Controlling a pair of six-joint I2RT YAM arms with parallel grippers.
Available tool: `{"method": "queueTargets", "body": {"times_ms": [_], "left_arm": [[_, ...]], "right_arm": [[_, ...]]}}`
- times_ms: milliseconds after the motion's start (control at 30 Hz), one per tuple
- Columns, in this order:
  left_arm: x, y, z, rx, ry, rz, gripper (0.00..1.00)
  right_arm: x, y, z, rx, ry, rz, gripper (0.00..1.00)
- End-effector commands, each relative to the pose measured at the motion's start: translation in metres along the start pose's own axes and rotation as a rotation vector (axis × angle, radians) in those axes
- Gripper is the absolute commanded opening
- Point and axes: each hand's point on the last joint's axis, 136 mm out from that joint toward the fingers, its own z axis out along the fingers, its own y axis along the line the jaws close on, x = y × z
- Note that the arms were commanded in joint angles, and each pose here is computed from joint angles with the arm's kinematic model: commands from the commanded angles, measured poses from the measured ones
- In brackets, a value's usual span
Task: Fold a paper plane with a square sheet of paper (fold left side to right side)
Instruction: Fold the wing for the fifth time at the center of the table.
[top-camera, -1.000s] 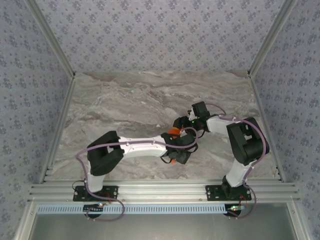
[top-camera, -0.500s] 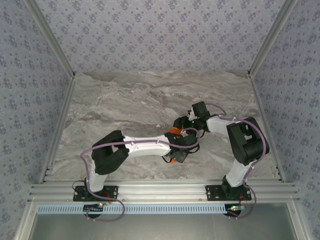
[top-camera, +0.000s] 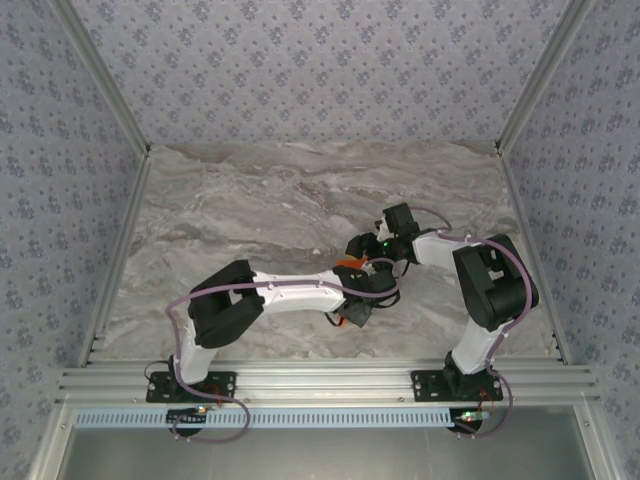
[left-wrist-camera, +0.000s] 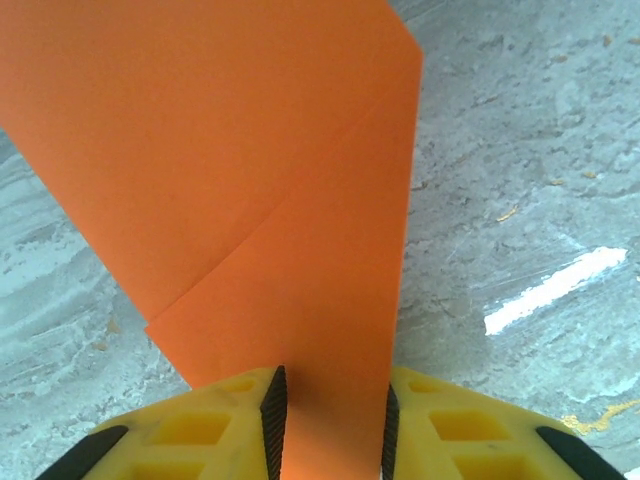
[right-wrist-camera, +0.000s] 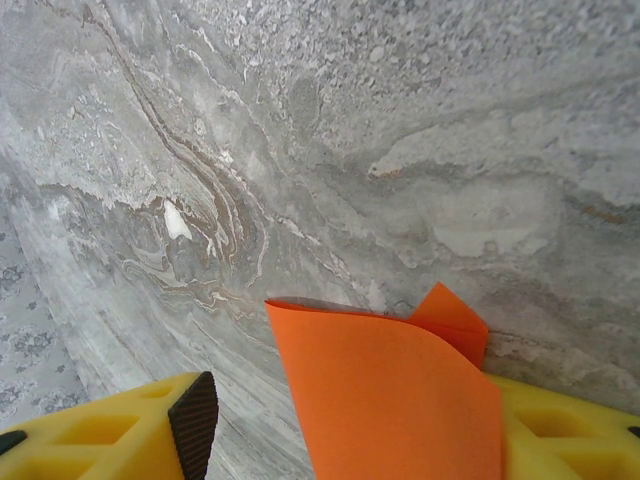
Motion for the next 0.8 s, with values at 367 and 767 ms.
{"method": "queueTargets", "body": {"times_ms": [367, 767], "left_arm": [[-0.008, 0.0, -0.014, 0.017, -0.061, -0.006, 0.14], [-0.016, 0.003, -0.03, 0.247, -0.146, -0.148, 0.11]], "right_arm": [[0.007, -0.007, 0.005, 0.048, 0.035, 0.005, 0.63], [-0.005, 0.017, -0.005, -0.065, 0.01, -0.007, 0.75]]}}
